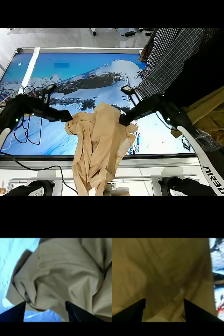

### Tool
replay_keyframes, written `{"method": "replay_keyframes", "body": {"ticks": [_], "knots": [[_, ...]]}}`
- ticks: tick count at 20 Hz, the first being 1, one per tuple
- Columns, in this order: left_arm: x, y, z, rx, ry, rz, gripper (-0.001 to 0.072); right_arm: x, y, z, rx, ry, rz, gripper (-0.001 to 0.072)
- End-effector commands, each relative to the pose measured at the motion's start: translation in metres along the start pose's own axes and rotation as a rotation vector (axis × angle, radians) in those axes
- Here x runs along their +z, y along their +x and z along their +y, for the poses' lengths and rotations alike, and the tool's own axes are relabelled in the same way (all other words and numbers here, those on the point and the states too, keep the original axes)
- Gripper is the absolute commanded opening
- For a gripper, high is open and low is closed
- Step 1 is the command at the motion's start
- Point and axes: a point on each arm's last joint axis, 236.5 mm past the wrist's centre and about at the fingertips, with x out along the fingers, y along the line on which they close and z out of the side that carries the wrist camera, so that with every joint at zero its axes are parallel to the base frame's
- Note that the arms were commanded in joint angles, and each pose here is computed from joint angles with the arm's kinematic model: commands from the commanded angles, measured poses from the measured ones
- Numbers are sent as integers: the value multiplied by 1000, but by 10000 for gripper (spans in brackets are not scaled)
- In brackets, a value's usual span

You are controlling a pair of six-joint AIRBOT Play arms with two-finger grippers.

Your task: Fold the clothes and pants, and hang the long-sleeved shirts on hangers.

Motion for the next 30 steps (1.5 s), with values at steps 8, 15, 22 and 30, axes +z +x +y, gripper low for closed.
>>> {"method": "replay_keyframes", "body": {"ticks": [8, 15, 22, 30], "knots": [[-20, 29, 15, 34, -16, 12, 601, 42, 29, 121, 72, -319, -145, 584], [-4, 29, 22, 64, -15, -56, 600, 51, 103, 199, 112, -274, -226, 584], [-4, 44, 30, 61, -41, -36, 600, 93, 112, 186, 71, -139, -405, 426], [18, 60, 33, 33, -115, -115, 26, 83, 133, 178, 77, -27, -363, 30]]}}
